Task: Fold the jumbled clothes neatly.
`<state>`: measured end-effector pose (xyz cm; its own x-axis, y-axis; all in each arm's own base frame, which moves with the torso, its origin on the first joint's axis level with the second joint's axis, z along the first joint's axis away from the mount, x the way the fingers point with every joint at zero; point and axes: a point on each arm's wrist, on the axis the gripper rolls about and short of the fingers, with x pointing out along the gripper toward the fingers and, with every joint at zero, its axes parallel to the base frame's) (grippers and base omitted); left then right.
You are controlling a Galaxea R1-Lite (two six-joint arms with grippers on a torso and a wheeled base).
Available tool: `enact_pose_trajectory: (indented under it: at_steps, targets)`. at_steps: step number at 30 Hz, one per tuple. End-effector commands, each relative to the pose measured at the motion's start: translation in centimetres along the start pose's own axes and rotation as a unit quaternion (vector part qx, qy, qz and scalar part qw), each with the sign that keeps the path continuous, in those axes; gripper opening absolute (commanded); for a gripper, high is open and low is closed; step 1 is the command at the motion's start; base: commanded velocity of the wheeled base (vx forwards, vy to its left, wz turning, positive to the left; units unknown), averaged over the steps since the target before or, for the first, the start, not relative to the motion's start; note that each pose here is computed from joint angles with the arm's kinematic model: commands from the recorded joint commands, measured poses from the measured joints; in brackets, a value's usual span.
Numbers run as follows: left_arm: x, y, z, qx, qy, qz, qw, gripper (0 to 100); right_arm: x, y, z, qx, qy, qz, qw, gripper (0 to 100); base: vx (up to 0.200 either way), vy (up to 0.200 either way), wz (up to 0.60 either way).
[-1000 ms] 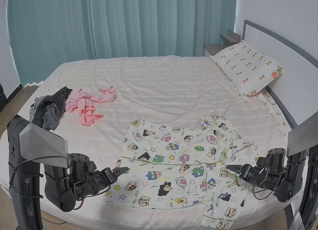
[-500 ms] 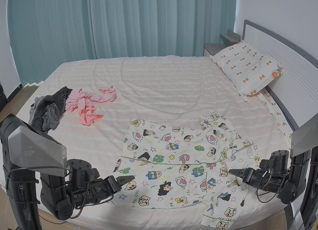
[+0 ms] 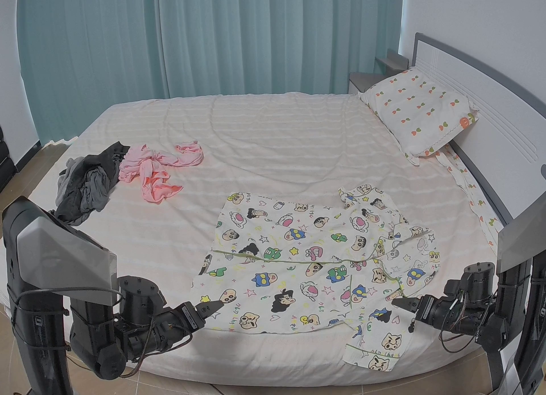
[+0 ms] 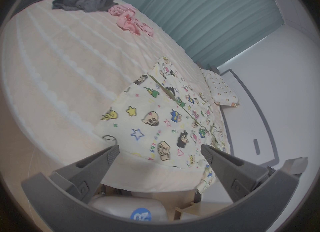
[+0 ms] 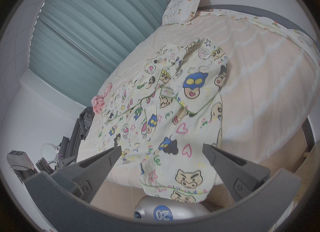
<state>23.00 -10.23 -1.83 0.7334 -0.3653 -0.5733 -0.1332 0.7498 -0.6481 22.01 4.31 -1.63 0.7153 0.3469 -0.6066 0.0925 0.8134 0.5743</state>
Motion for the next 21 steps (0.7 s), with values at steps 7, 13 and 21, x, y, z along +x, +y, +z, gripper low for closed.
enact_pose_trajectory:
  at_steps: [7, 13, 21]
  targets:
    - [3.7, 1.6, 0.1, 0.088, -0.006, 0.056, 0.9945, 100, -0.1, 0.4, 0.0, -0.006, -0.004, 0.007, 0.9999, 100, 0.000, 0.000, 0.00]
    - [5.1, 2.2, 1.0, 0.131, -0.014, 0.059, 0.9895, 100, -0.2, 0.6, -0.5, -0.012, 0.006, 0.008, 0.9999, 100, 0.000, 0.000, 0.00]
    - [6.2, 3.1, 0.9, 0.155, -0.009, 0.070, 0.9854, 100, -0.2, 1.0, -1.2, -0.024, 0.011, -0.005, 0.9996, 100, 0.000, 0.000, 0.00]
